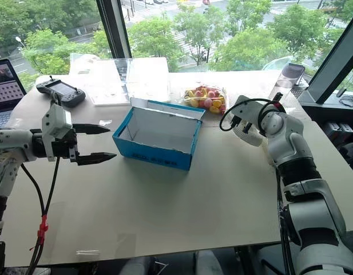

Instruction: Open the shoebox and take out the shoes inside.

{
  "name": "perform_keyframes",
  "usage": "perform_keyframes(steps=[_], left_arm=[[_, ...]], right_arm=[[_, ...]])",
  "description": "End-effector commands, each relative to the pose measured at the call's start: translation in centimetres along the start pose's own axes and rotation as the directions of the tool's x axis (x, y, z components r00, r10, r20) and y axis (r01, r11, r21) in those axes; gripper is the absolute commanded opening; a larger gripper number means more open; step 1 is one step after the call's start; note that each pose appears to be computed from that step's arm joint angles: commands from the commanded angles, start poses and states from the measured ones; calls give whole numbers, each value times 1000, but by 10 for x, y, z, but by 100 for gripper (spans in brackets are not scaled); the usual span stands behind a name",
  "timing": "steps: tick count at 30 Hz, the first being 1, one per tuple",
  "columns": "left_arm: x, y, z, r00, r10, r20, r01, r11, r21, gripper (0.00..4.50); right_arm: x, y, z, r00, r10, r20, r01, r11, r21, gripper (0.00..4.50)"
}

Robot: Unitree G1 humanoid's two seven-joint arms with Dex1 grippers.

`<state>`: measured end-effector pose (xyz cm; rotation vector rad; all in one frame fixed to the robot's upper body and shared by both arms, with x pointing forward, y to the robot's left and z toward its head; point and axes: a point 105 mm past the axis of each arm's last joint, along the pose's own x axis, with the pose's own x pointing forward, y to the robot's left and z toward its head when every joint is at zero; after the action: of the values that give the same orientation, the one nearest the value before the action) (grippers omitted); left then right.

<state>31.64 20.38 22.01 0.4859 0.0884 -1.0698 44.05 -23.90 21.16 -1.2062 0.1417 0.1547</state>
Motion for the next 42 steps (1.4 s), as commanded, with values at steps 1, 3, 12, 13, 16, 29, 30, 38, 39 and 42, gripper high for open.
perform_keyframes(steps=[1, 3, 12, 13, 16, 29, 30, 38, 39, 42], left_arm=[[-1, 3, 9, 1000, 5, 15, -6, 999, 46, 450], [-1, 3, 9, 1000, 4, 15, -5, 999, 47, 450], [-12, 2, 6, 1000, 27, -5, -27, 999, 33, 450], [-13, 3, 5, 999, 40, -8, -40, 999, 27, 450], [-16, 7, 6, 994, 108, 11, -108, 993, 46, 450], [-10, 4, -18, 767, 622, 158, -529, 753, -392, 450], [-11, 0, -26, 739, 659, 138, -560, 715, -418, 450], [0, -32, -76, 625, 780, -11, -725, 575, -378, 450], [0, -35, -82, 608, 794, -29, -748, 560, -357, 450], [-3, -35, -99, 538, 839, -83, -811, 488, -322, 450]], right_arm=[[-3, -1, -5, 999, -45, -13, 46, 999, 14, 3], [-3, 10, -8, 1000, -16, -15, 17, 999, 37, 3], [-26, 5, 11, 988, 121, 95, -143, 949, 282, 305], [-35, 0, 12, 985, 151, 86, -169, 950, 264, 341], [-61, -4, 26, 965, 232, 120, -258, 923, 286, 446], [-107, 73, 47, 904, -25, 428, -342, 561, 754, 449], [-108, 84, 43, 925, -63, 374, -296, 494, 817, 449], [-113, 134, 26, 974, -71, 214, -134, 581, 803, 449], [-113, 137, 22, 978, -69, 199, -119, 599, 792, 449], [-111, 145, 11, 987, -59, 152, -83, 623, 777, 449]])
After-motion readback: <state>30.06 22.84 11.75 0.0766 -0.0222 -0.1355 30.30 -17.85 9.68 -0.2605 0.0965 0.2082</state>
